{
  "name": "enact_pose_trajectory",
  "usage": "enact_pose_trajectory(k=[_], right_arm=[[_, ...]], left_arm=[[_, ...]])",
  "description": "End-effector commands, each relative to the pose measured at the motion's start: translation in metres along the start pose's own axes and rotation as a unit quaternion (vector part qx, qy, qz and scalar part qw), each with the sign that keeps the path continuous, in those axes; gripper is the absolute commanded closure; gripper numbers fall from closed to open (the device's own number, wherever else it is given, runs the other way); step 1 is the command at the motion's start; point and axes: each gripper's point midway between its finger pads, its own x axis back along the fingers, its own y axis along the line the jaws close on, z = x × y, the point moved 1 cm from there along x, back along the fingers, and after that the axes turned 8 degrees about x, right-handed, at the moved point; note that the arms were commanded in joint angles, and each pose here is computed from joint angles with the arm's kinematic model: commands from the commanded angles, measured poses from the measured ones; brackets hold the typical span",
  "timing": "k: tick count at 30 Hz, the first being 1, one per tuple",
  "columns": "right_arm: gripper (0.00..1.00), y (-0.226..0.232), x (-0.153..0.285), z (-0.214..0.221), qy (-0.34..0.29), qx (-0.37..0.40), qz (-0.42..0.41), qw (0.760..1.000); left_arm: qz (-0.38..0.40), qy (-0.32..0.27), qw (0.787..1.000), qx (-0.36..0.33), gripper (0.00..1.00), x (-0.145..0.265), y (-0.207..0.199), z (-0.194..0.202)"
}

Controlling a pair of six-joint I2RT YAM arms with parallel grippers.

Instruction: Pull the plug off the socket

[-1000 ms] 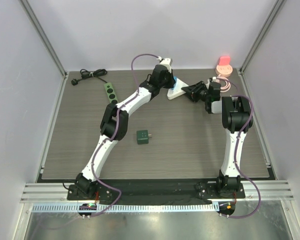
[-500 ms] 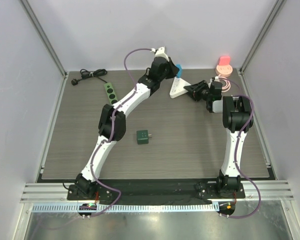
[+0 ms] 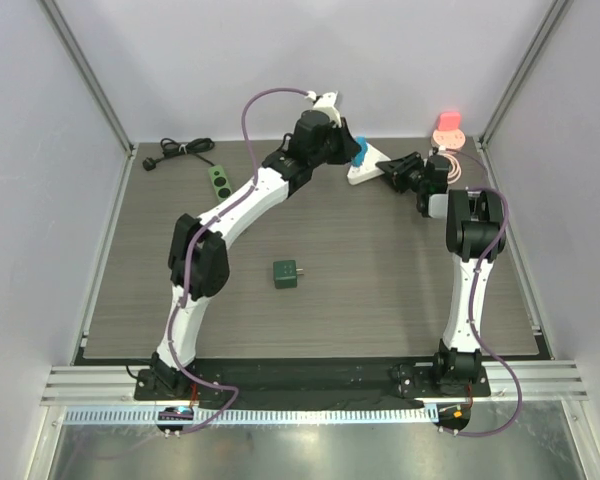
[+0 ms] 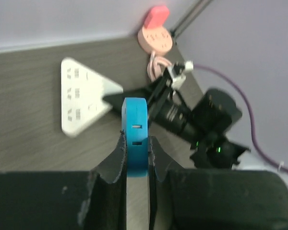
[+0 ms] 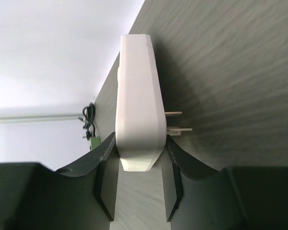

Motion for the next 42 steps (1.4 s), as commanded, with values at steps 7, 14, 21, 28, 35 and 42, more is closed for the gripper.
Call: enact_pose_trajectory(k=[7, 14, 21, 28, 35, 42], right_arm=[[0.83, -0.033, -0.015, -0.033, -0.047, 0.036, 0.076, 0.995], [0.63, -0.026, -0.017, -0.036, -0.035, 0.063, 0.066, 0.995], [0.5, -0.034, -0.01, -0.031, -0.023, 0.079, 0.079, 0.993], [0.36, -0.042, 0.0, -0.032, -0.023, 0.09, 0.093, 0.991], [0.22, -0.028, 0.012, -0.033, -0.027, 0.102, 0.084, 0.991], [0.21, -0.017, 0.02, -0.034, -0.025, 0.116, 0.08, 0.99]], left_arm=[[0.041, 0.214, 0.975, 0.033, 1.0, 0.085, 0.012, 0.102], [0.024, 0.301, 0.951, 0.065, 1.0, 0.125, 0.031, 0.151], [0.01, 0.363, 0.925, 0.114, 1.0, 0.161, 0.036, 0.185], [-0.042, 0.383, 0.916, 0.115, 0.93, 0.189, 0.058, 0.208], [-0.068, 0.387, 0.914, 0.099, 0.59, 0.19, 0.063, 0.206], [-0.094, 0.373, 0.92, 0.078, 0.45, 0.19, 0.064, 0.192]])
